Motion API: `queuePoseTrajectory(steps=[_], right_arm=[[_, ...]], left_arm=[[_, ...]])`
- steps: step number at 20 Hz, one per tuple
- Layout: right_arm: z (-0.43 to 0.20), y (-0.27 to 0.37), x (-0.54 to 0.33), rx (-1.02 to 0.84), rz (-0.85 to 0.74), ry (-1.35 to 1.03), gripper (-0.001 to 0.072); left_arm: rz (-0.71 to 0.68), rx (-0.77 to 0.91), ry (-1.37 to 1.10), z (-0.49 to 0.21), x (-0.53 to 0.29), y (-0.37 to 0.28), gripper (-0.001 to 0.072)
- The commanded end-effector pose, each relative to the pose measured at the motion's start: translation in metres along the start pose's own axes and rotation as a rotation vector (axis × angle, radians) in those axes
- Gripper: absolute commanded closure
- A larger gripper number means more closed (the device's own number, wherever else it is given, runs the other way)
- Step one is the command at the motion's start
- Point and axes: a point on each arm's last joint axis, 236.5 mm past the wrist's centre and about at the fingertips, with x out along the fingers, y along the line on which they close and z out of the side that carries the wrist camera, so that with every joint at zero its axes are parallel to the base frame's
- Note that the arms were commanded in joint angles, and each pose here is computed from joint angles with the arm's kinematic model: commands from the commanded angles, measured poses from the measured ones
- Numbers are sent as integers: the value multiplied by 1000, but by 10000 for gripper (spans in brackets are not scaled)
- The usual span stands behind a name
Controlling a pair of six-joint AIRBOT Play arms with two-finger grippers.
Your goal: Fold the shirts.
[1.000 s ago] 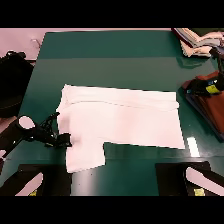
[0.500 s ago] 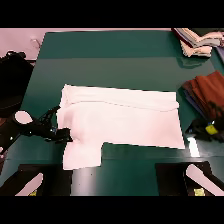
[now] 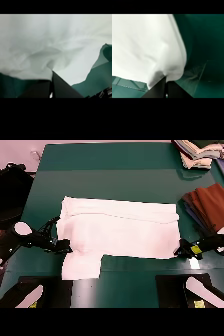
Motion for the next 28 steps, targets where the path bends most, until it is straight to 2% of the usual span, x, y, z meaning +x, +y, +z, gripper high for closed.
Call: queuePoseTrajectory(steps=[1, 6, 10, 14, 20, 28], right_arm=[[1, 9, -1, -118, -69, 34, 695], [-14, 7, -68, -272, -257, -31, 695], [-22, 7, -108, -301, -328, -193, 696], [-4, 21, -122, -311, -306, -253, 696], [76, 81, -131, -320, -92, -303, 696], [161, 127, -121, -384, -103, -291, 695]], left_arm=[[1, 39, 3, -5, -9, -5, 680], [103, 76, -46, -43, -49, -2, 680], [49, 72, -24, -78, -71, -28, 680], [87, 119, -225, -18, -99, -36, 680], [131, 133, -300, 99, -93, -25, 678], [148, 87, -391, 195, -77, -10, 676]])
